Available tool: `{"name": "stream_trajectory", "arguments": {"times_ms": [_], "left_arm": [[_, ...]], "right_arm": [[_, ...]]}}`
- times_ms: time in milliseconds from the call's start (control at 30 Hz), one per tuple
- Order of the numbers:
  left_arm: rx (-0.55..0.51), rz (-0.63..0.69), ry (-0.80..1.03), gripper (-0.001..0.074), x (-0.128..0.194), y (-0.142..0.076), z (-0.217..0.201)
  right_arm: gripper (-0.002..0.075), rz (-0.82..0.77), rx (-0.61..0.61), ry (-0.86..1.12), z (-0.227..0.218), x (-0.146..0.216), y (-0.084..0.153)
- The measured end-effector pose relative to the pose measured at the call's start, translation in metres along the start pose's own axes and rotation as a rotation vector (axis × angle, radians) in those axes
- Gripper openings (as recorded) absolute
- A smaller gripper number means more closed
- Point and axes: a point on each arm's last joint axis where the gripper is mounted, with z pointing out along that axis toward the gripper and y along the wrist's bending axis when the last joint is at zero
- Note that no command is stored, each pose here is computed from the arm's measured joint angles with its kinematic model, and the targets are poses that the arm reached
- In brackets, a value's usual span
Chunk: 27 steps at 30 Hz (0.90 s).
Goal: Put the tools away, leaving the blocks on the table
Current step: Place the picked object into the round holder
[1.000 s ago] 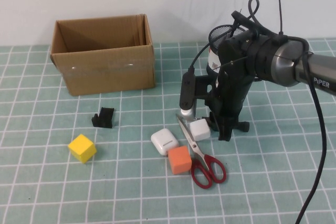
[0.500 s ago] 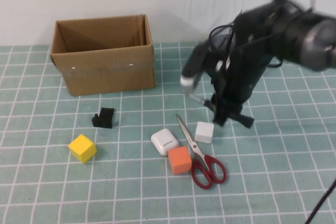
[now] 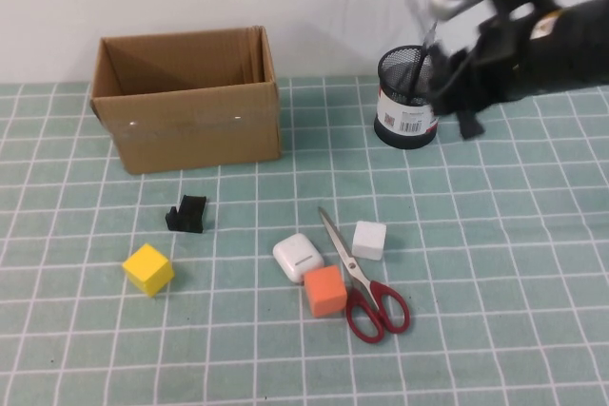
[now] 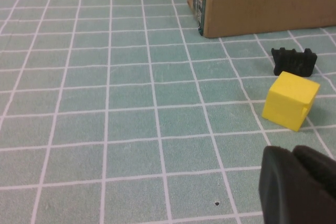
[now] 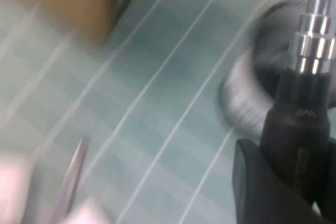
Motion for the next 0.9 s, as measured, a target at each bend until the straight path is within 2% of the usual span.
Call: {"name": "stream_trajectory", "arguments": {"times_ms": [133,367,600,900], "left_arm": [[0.000,0.000,0.000,-0.0003,0.000,0.000,0.000],[0.000,0.000,-0.002,-0.0003,0.000,0.000,0.000],[0.000,0.000,-0.002,-0.0003,0.000,0.000,0.000],[0.000,0.000,-0.002,-0.0003,0.000,0.000,0.000]], "right_arm": [[0.0153,0.095,0.086,-0.219,-0.002,0.003,-0.009],[0.0153,0.140,0.230,-0.462,0.016,-0.004,-0.002],[0.0153,0.209,0.249,-0.619,0.051,-0.002,0.000],[0.0153,0.200,0.223,-0.788,0.093,0.011,0.003]]}}
